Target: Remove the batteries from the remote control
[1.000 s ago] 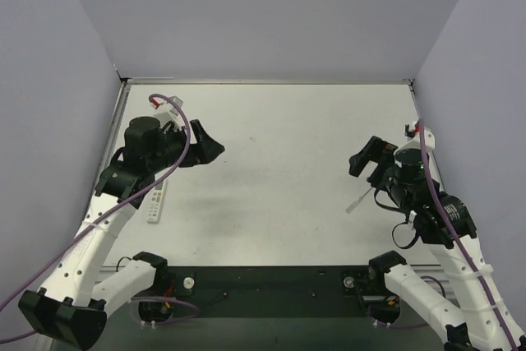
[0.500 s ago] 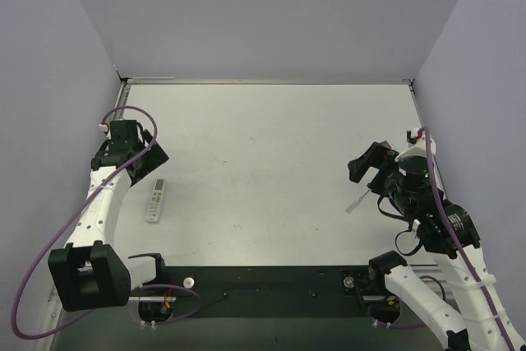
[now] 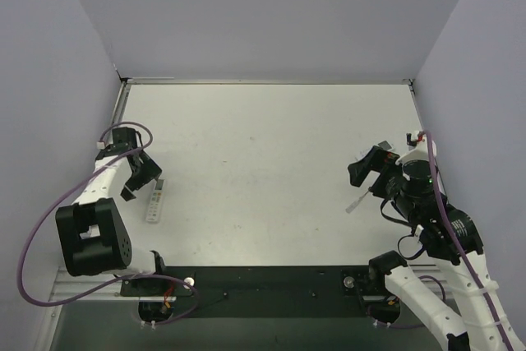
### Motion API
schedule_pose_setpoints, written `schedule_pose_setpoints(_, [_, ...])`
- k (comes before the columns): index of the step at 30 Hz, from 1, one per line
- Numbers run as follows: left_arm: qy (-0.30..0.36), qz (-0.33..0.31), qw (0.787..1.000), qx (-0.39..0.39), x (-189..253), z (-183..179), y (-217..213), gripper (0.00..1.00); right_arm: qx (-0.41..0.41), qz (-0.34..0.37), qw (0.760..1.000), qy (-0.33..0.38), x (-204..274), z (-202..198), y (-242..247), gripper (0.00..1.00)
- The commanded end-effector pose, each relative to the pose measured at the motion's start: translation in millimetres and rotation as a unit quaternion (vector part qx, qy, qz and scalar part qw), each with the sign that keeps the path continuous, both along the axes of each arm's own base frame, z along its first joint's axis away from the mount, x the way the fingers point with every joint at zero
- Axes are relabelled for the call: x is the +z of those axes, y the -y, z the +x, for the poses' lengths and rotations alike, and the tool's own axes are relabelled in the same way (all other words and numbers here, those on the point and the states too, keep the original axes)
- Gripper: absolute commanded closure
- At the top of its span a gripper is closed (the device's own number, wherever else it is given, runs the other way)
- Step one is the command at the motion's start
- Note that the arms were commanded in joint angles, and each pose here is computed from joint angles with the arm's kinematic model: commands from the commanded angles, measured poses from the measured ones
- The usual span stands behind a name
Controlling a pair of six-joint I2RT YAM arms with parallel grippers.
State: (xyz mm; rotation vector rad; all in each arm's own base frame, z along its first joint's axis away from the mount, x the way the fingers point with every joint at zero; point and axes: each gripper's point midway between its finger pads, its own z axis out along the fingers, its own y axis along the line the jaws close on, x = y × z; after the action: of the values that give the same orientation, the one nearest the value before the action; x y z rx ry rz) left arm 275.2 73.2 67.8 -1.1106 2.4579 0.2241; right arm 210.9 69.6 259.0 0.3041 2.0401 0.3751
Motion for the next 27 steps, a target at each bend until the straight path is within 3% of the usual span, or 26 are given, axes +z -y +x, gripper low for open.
schedule_pose_setpoints(1, [0.030, -0.035, 0.998, -0.044, 1, 26, 12, 0.08, 0.014, -0.009, 1.000, 0.014, 5, 0, -2, 0.02])
schedule_pose_setpoints(17, [-0.018, -0.116, 0.983, -0.140, -27, 8, 67, 0.09, 0.017, -0.037, 0.999, 0.002, -6, -3, 4, 0.04])
schedule_pose_setpoints(27, [-0.060, -0.104, 0.975, -0.188, -35, -4, 78, 0.28, 0.016, -0.037, 0.999, -0.015, -10, -1, 3, 0.05])
